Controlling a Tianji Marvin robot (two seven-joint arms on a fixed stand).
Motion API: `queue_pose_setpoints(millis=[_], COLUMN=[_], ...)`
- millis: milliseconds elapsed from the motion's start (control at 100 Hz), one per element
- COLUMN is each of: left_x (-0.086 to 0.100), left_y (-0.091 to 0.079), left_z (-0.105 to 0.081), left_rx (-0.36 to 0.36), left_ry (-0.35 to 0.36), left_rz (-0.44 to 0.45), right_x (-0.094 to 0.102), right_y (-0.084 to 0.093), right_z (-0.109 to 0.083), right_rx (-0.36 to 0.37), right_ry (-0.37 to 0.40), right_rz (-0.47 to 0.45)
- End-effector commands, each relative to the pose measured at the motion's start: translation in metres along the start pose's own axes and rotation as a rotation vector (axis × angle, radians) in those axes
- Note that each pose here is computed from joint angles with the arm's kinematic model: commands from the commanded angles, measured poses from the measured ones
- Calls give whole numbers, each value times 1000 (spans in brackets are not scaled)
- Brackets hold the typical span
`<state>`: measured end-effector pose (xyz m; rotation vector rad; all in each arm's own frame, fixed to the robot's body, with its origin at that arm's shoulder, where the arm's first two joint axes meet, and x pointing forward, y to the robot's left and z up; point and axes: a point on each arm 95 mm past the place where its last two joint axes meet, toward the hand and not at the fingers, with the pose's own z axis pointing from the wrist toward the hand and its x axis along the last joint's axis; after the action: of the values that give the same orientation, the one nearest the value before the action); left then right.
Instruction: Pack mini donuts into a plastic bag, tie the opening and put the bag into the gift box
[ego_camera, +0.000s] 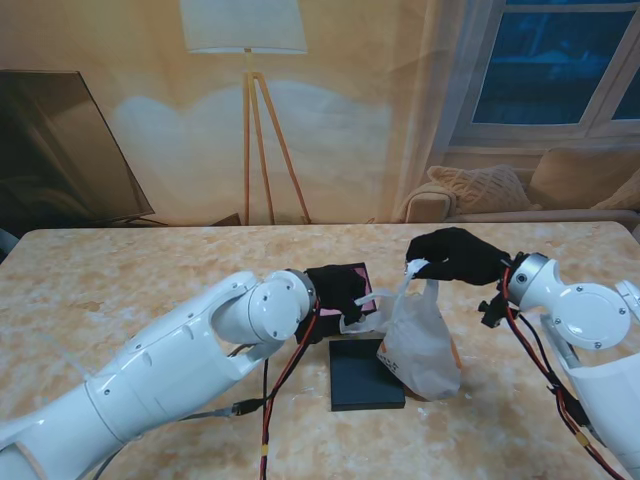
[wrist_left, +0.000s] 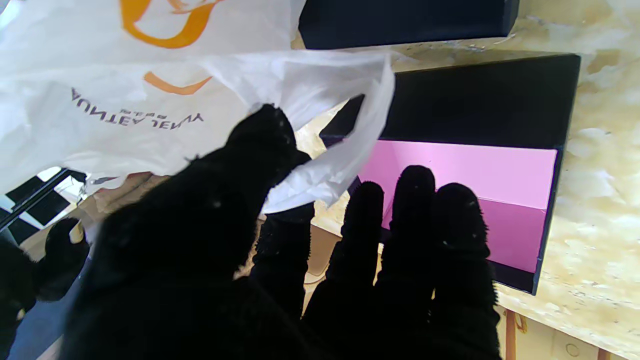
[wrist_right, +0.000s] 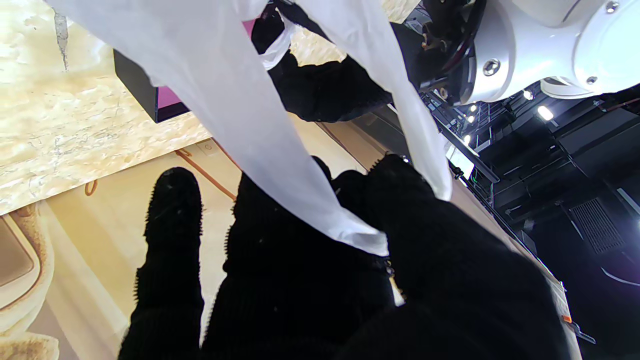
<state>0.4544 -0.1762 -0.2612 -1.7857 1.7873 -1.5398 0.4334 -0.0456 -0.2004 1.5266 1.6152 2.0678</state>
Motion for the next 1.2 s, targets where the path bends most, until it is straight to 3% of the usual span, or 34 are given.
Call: queue_pose_setpoints(millis=[0, 120, 490, 810, 1190], left_x=[8, 13, 30, 41, 54], left_y=[4, 3, -3, -11, -16], left_z=[-5, -12, -32, -49, -71], left_rx=[-14, 0, -3, -5, -39], left_ry=[11, 20, 44, 46, 123], left_rz=[-37, -81, -185, -410, -597], right_x=[0, -1, -2, -11, -19], right_y=[-5, -1, 16, 29, 51], right_z=[-1, -7, -28, -31, -33], right_rx=[24, 27, -34, -66, -102], right_ry=[-5, -9, -20, -53, -93], right_rz=[-12, -69, -125, -132, -143])
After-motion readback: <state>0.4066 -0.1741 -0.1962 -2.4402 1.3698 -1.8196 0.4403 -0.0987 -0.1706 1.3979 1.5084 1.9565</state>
